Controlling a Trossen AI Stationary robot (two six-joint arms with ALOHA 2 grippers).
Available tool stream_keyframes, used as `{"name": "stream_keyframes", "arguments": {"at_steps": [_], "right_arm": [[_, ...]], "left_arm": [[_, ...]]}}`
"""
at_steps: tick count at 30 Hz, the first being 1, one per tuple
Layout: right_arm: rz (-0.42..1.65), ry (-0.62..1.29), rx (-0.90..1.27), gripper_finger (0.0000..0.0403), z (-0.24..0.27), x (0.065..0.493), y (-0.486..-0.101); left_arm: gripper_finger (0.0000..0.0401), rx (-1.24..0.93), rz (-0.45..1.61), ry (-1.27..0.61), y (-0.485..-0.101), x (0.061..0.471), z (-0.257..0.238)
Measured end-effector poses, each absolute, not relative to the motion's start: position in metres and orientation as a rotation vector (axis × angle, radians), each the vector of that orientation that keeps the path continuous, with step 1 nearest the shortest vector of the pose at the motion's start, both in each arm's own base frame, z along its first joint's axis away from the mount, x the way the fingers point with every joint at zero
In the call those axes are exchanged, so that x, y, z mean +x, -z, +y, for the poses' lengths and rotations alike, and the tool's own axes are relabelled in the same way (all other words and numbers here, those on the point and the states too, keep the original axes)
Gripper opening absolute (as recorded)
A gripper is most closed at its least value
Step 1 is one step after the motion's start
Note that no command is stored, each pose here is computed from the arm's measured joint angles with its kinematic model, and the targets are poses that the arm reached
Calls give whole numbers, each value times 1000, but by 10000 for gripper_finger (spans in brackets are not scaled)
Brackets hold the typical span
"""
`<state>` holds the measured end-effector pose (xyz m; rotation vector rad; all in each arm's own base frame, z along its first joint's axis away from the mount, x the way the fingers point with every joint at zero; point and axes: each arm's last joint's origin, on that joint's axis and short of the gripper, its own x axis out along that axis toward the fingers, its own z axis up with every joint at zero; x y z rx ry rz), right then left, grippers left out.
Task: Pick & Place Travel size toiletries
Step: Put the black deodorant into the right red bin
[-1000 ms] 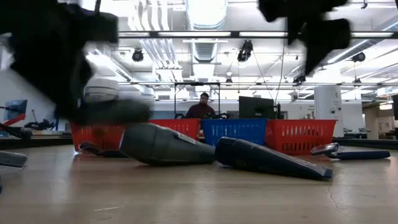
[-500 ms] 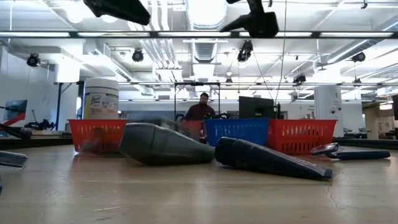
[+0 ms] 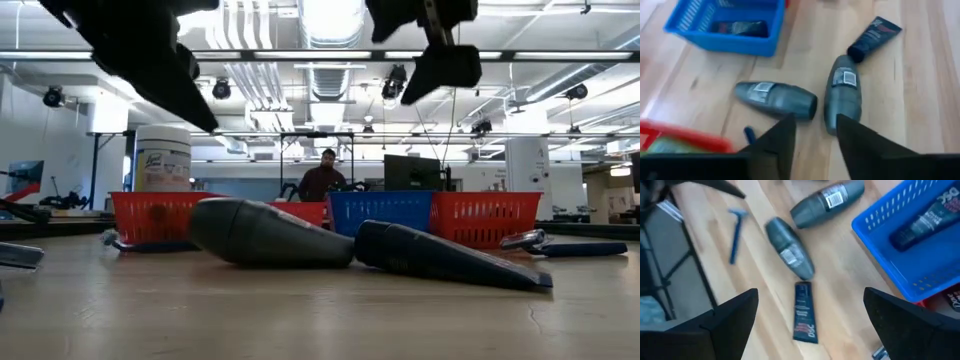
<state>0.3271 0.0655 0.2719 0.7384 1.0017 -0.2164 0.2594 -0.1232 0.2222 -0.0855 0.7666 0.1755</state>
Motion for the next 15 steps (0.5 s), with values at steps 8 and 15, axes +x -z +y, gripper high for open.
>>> {"name": "stream_keyframes", "arguments": {"at_steps": [8, 15], "right_arm": [[1075, 272, 779, 357, 69, 334, -252], [1099, 329, 799, 357, 69, 329, -252]], "left_arm": [[223, -490, 851, -316, -199, 298, -93], [242, -678, 996, -489, -203, 317, -86]]}}
